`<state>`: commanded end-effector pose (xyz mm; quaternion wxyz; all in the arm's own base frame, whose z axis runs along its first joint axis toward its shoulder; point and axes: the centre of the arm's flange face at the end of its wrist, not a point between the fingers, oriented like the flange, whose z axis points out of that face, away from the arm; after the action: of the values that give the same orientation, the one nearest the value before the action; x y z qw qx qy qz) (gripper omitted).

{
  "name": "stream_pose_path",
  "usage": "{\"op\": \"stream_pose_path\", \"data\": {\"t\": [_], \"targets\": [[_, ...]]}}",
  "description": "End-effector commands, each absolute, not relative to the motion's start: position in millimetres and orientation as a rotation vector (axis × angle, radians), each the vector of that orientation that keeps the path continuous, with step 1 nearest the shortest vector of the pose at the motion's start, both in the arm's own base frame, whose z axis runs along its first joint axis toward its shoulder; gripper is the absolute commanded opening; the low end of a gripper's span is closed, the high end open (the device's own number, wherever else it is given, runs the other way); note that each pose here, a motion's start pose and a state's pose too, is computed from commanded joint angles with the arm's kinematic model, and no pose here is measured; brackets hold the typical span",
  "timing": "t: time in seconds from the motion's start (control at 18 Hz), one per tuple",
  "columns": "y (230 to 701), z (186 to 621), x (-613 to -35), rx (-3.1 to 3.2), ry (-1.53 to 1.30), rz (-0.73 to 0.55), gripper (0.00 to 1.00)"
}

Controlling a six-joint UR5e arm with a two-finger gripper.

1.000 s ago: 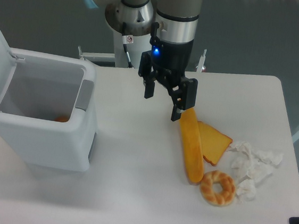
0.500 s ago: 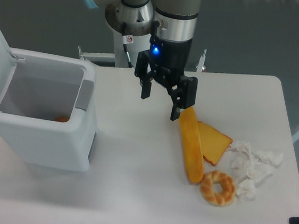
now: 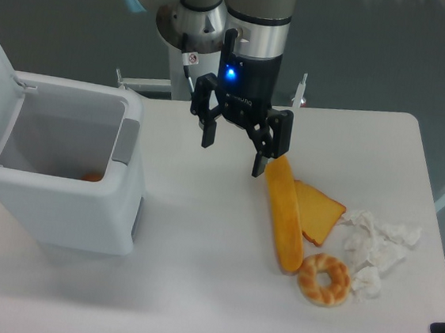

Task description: Close the trash can

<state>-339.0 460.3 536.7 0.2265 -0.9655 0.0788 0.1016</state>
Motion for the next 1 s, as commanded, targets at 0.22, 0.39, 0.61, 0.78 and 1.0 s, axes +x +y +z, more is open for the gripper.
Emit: {"op": "stream_pose_path", "data": {"t": [0.22, 0.39, 0.61, 0.78, 1.0], "targets": [[464.4, 538.6, -329.3, -2.658, 0.127, 0.251, 1.00], [469.2, 541.8, -322.9, -2.650, 0.068, 0.232, 1.00], [484.4, 540.1, -303.0, -2.646, 0.039, 0.191, 1.00], [487.7, 540.2, -296.5, -2.645, 0.025, 0.179, 1.00], [499.5, 542.8, -279.0, -2.583, -0.004, 0.058, 1.00]]}}
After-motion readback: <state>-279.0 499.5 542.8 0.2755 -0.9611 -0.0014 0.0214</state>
